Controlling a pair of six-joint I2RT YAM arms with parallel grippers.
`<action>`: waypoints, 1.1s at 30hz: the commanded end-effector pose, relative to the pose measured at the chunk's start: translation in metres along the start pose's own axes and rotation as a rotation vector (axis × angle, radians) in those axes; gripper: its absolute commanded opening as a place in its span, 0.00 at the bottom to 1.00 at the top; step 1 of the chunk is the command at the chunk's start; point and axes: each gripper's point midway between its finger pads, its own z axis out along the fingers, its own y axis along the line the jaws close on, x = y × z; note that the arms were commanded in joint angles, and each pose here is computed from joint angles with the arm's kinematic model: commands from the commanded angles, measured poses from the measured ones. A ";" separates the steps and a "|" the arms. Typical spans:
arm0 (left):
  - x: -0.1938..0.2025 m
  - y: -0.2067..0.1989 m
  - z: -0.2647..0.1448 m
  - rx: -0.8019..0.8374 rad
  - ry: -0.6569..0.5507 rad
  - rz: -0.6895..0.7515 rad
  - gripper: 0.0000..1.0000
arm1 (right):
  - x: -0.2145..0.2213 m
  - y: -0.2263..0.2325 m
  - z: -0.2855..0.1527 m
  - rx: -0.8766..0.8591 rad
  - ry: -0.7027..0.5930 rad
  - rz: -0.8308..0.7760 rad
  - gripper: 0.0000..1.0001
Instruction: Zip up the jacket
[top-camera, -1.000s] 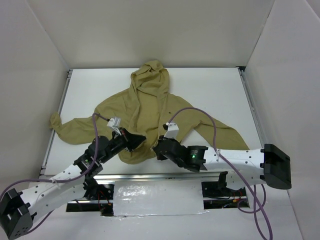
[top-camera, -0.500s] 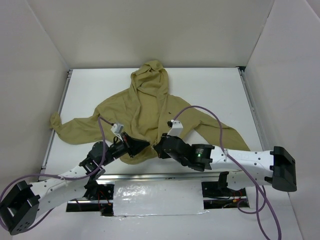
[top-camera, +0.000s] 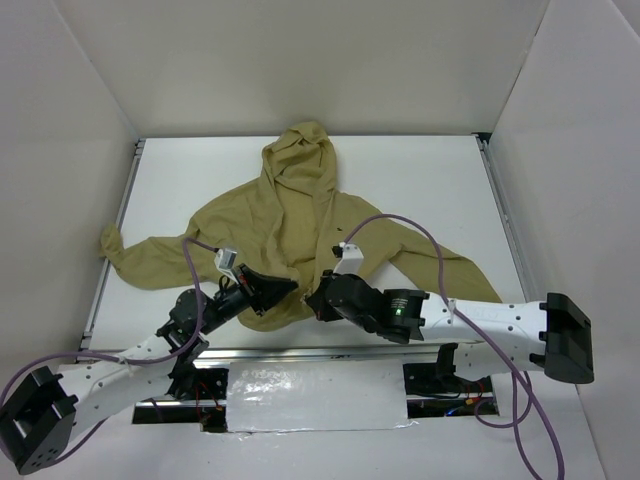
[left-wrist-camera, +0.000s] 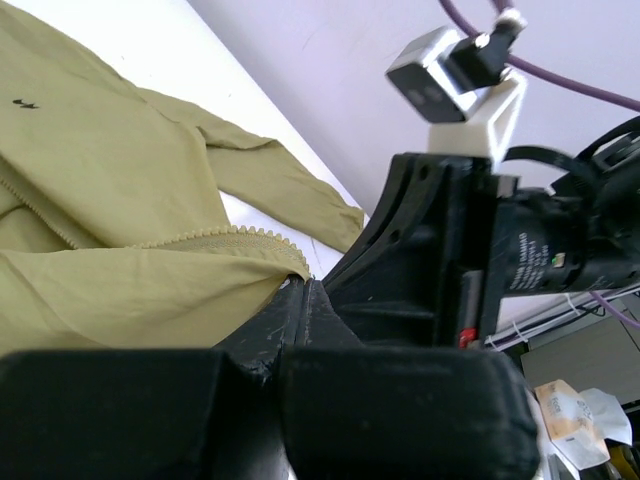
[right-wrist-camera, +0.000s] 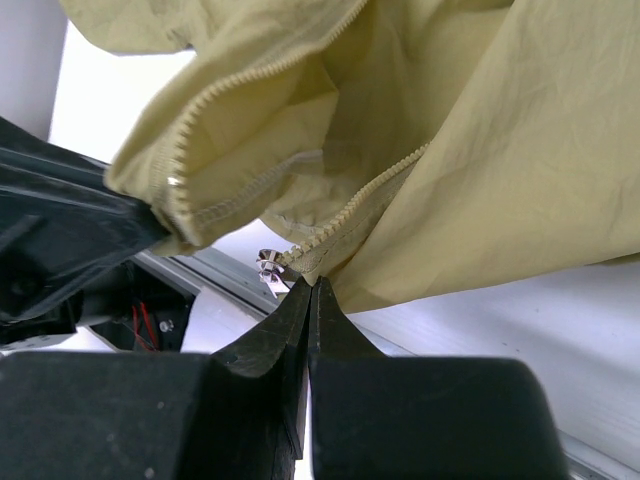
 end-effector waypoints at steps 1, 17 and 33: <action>-0.017 -0.017 0.001 0.069 -0.065 0.025 0.00 | -0.008 0.015 0.001 -0.029 -0.010 0.004 0.00; -0.008 -0.015 0.003 0.080 -0.035 0.032 0.00 | -0.019 0.023 -0.002 -0.036 -0.028 -0.009 0.00; -0.002 -0.016 0.006 0.088 -0.005 0.043 0.00 | -0.028 0.018 -0.010 -0.022 -0.060 -0.015 0.00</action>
